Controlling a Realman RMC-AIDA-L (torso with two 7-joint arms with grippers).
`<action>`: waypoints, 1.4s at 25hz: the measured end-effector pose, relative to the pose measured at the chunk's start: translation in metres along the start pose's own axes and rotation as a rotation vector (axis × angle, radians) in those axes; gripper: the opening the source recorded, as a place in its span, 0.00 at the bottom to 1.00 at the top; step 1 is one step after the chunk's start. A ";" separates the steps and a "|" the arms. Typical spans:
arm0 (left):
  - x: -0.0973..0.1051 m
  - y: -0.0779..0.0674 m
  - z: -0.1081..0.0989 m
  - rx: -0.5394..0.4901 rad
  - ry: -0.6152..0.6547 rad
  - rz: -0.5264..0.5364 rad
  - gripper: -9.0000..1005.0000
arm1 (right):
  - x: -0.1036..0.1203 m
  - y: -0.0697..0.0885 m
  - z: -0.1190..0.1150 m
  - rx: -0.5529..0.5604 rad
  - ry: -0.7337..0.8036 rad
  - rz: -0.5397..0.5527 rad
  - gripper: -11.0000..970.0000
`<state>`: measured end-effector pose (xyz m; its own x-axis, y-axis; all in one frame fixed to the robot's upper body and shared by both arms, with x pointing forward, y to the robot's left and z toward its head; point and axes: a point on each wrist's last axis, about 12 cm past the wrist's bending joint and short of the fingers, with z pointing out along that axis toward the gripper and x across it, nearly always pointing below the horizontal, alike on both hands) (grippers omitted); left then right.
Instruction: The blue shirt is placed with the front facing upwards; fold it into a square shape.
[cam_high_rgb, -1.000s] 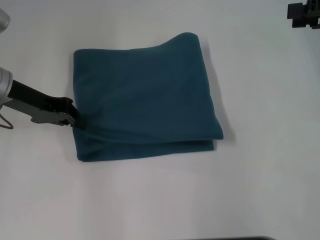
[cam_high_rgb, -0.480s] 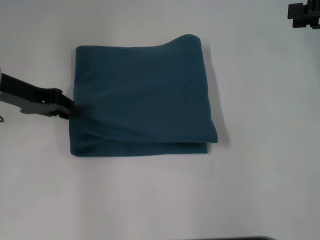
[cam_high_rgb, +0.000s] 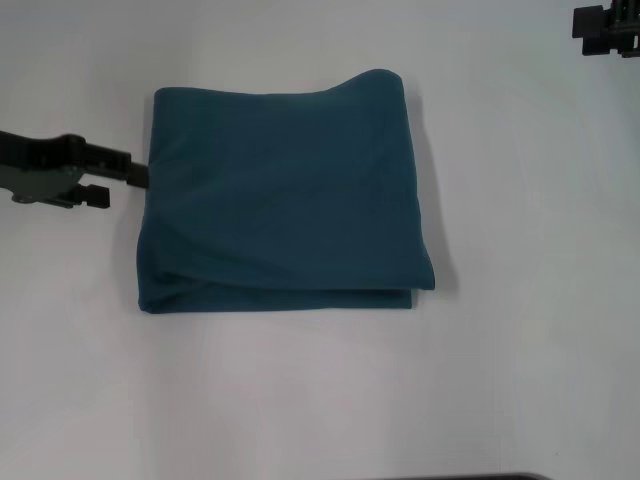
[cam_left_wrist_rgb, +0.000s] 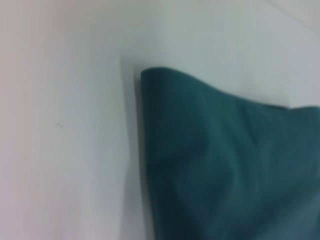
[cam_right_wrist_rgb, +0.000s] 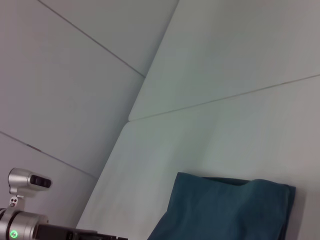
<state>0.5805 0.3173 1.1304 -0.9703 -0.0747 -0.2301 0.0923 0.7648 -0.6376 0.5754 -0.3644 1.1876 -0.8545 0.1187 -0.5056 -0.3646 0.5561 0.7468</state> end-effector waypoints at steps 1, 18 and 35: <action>0.001 0.000 0.000 0.015 -0.006 -0.009 0.55 | 0.000 0.000 0.000 0.000 -0.001 0.000 0.63; 0.054 -0.027 0.031 0.417 -0.304 0.828 0.93 | 0.058 0.024 0.062 -0.206 -0.211 -0.921 0.73; 0.102 0.004 0.030 0.474 -0.229 0.835 0.93 | 0.135 0.009 0.119 -0.414 -0.022 -0.773 0.97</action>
<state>0.4882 0.2934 1.0822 -0.4903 0.2125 -0.8453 0.8566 0.2962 -0.4224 0.5010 -0.2454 1.0750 -0.3070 -0.1498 -0.9399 -0.9471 0.1450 0.2862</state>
